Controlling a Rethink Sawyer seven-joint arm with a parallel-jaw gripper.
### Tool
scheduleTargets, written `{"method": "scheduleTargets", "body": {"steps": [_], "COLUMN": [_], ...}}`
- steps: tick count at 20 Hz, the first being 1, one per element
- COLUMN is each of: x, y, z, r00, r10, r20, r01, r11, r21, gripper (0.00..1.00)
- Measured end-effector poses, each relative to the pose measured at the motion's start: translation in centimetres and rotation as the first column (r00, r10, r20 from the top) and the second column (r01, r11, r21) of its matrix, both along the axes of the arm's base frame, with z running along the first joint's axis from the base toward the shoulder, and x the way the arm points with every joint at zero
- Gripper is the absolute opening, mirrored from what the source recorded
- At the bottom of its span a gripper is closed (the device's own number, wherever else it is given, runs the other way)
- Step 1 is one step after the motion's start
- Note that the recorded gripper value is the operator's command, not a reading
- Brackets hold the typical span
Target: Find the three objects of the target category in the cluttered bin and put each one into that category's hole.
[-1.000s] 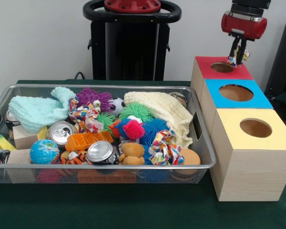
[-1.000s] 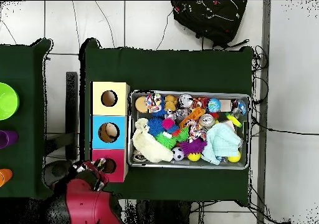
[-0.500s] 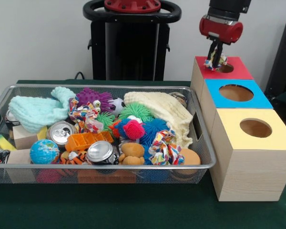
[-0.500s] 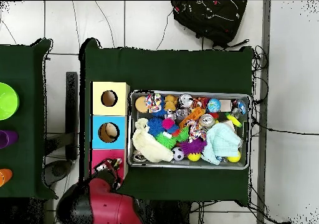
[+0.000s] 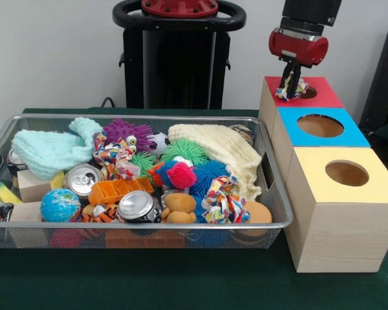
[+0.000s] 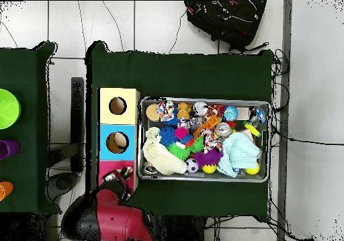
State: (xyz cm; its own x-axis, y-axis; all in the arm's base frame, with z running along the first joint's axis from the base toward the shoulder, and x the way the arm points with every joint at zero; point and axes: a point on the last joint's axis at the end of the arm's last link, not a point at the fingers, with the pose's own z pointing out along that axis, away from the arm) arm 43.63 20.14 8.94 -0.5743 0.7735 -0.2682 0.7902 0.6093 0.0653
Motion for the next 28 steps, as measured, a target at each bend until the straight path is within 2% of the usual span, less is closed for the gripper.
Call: {"method": "scheduleTargets", "body": {"steps": [5, 10, 19, 23, 27, 28], "x": [0.3, 1.0, 1.3, 2.3, 3.6, 4.7], "y": [1.2, 1.2, 1.2, 0.9, 0.2, -0.5], "z": [0.0, 0.0, 0.5, 2.5, 4.1, 5.1], "r00": [0.9996, 0.9990, 0.9975, 0.9885, 0.9809, 0.9772], "r10": [0.006, -0.004, -0.013, -0.048, -0.077, -0.097], "r20": [-0.027, -0.045, -0.070, -0.144, -0.179, -0.188], "r01": [-0.006, 0.004, 0.014, 0.055, 0.090, 0.114], "r11": [1.0000, 1.0000, 0.9998, 0.9976, 0.9938, 0.9903], "r21": [0.002, 0.005, 0.011, 0.043, 0.066, 0.079], "gripper": [0.00, 0.00, 0.00, 0.00, 0.00, 0.00]}}
